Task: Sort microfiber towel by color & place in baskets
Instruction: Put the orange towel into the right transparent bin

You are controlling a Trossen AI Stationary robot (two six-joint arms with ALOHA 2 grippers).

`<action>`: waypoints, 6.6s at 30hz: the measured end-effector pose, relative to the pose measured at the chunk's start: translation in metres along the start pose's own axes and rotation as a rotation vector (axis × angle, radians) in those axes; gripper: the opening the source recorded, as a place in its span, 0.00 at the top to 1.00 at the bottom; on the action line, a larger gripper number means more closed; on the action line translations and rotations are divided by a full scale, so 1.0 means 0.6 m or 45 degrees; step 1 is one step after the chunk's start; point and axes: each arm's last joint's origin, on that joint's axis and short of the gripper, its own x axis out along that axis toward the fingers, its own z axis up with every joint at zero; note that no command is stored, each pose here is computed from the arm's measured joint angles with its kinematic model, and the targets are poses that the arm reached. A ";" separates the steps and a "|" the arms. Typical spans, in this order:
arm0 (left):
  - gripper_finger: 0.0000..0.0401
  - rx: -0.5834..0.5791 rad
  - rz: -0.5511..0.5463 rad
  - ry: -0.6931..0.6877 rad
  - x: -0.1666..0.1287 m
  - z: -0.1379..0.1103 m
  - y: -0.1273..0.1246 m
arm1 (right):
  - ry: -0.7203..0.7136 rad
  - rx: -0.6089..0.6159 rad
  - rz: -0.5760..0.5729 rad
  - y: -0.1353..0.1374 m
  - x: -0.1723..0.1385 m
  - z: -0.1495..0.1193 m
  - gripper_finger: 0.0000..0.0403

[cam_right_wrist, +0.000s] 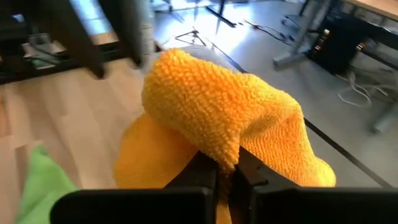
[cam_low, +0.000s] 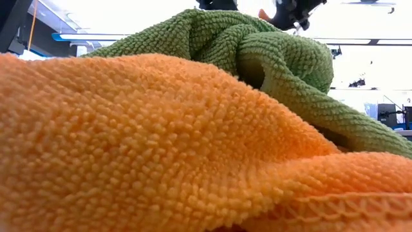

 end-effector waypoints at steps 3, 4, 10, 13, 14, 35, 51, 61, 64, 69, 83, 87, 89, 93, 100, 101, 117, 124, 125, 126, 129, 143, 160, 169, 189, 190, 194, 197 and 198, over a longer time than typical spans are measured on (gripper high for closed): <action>0.79 -0.071 0.061 0.073 -0.008 -0.009 0.012 | 0.018 0.031 -0.057 -0.026 -0.017 -0.002 0.99; 0.79 -0.087 0.079 0.101 -0.014 -0.012 0.015 | 0.015 0.042 -0.080 -0.036 -0.024 -0.002 0.99; 0.80 -0.062 0.149 0.171 -0.033 -0.019 0.008 | 0.003 0.109 -0.216 -0.095 -0.073 -0.009 1.00; 0.80 -0.052 0.167 0.210 -0.032 -0.024 0.001 | 0.022 0.138 -0.284 -0.118 -0.096 -0.018 1.00; 0.80 -0.046 0.174 0.204 -0.030 -0.025 -0.002 | 0.037 0.151 -0.309 -0.125 -0.101 -0.022 1.00; 0.80 -0.247 0.284 0.012 -0.115 -0.136 -0.011 | 0.648 0.340 -0.518 -0.217 -0.028 -0.087 1.00; 0.80 -0.418 0.366 -0.077 -0.195 -0.203 -0.034 | 0.947 0.532 -0.372 -0.303 0.109 -0.155 1.00; 0.80 -0.429 0.358 -0.044 -0.189 -0.211 -0.042 | 1.020 0.619 -0.383 -0.320 0.122 -0.176 0.86; 0.80 -0.427 0.361 -0.029 -0.190 -0.213 -0.042 | 0.972 0.621 -0.380 -0.318 0.111 -0.166 0.78; 0.80 -0.408 0.386 0.041 -0.190 -0.222 -0.040 | 0.870 0.650 -0.365 -0.311 0.080 -0.146 0.70; 0.80 -0.269 0.383 0.100 -0.191 -0.227 -0.040 | 0.717 0.665 -0.353 -0.255 -0.011 -0.107 0.87; 0.80 -0.238 0.381 0.111 -0.191 -0.228 -0.040 | 0.627 0.647 -0.288 -0.224 -0.040 -0.092 0.98; 0.80 -0.238 0.375 0.109 -0.185 -0.234 -0.040 | 0.572 0.671 -0.255 -0.207 -0.051 -0.085 0.97; 0.80 -0.250 0.318 0.144 -0.165 -0.276 -0.039 | 0.494 0.649 -0.191 -0.165 -0.065 -0.072 0.99; 0.80 -0.344 0.153 0.108 -0.153 -0.339 -0.042 | 0.347 0.569 -0.016 -0.077 -0.052 -0.045 1.00; 0.80 -0.350 0.132 0.094 -0.156 -0.343 -0.043 | 0.325 0.558 0.002 -0.064 -0.050 -0.042 1.00; 0.80 -0.425 -0.004 0.057 -0.199 -0.362 -0.057 | 0.320 0.216 0.204 0.136 -0.003 -0.066 1.00; 0.80 -0.333 -0.068 0.083 -0.199 -0.365 -0.078 | 0.333 0.221 0.272 0.180 0.015 -0.079 1.00; 0.80 -0.310 -0.074 0.084 -0.199 -0.365 -0.081 | 0.330 0.222 0.278 0.183 0.017 -0.079 1.00; 0.80 -0.286 -0.081 0.085 -0.199 -0.365 -0.082 | 0.328 0.224 0.282 0.185 0.017 -0.079 1.00; 0.80 -0.192 -0.093 0.085 -0.199 -0.366 -0.086 | 0.326 0.256 0.285 0.187 0.017 -0.079 1.00; 0.90 -0.106 -0.143 0.084 -0.207 -0.375 -0.140 | 0.464 0.200 0.294 0.182 0.013 -0.094 1.00; 1.00 -1.092 0.238 0.661 -0.235 -0.463 -0.180 | 0.752 -0.005 0.311 0.167 0.002 -0.126 1.00; 1.00 -1.439 0.439 0.873 -0.232 -0.481 -0.188 | 0.703 -0.129 0.278 0.164 0.003 -0.125 1.00; 0.81 -1.320 0.436 1.038 -0.209 -0.490 -0.201 | 0.681 -0.194 0.269 0.163 0.003 -0.124 1.00; 0.81 -1.310 0.431 1.038 -0.207 -0.490 -0.202 | 0.681 -0.194 0.269 0.163 0.003 -0.124 1.00; 0.80 -1.236 0.351 0.994 -0.197 -0.486 -0.208 | 0.676 -0.191 0.271 0.163 0.004 -0.124 1.00; 0.80 -1.094 0.195 0.928 -0.181 -0.478 -0.221 | 0.673 -0.189 0.272 0.164 0.004 -0.124 1.00; 0.80 -1.047 0.141 0.909 -0.175 -0.475 -0.226 | 0.673 -0.184 0.271 0.164 0.004 -0.124 1.00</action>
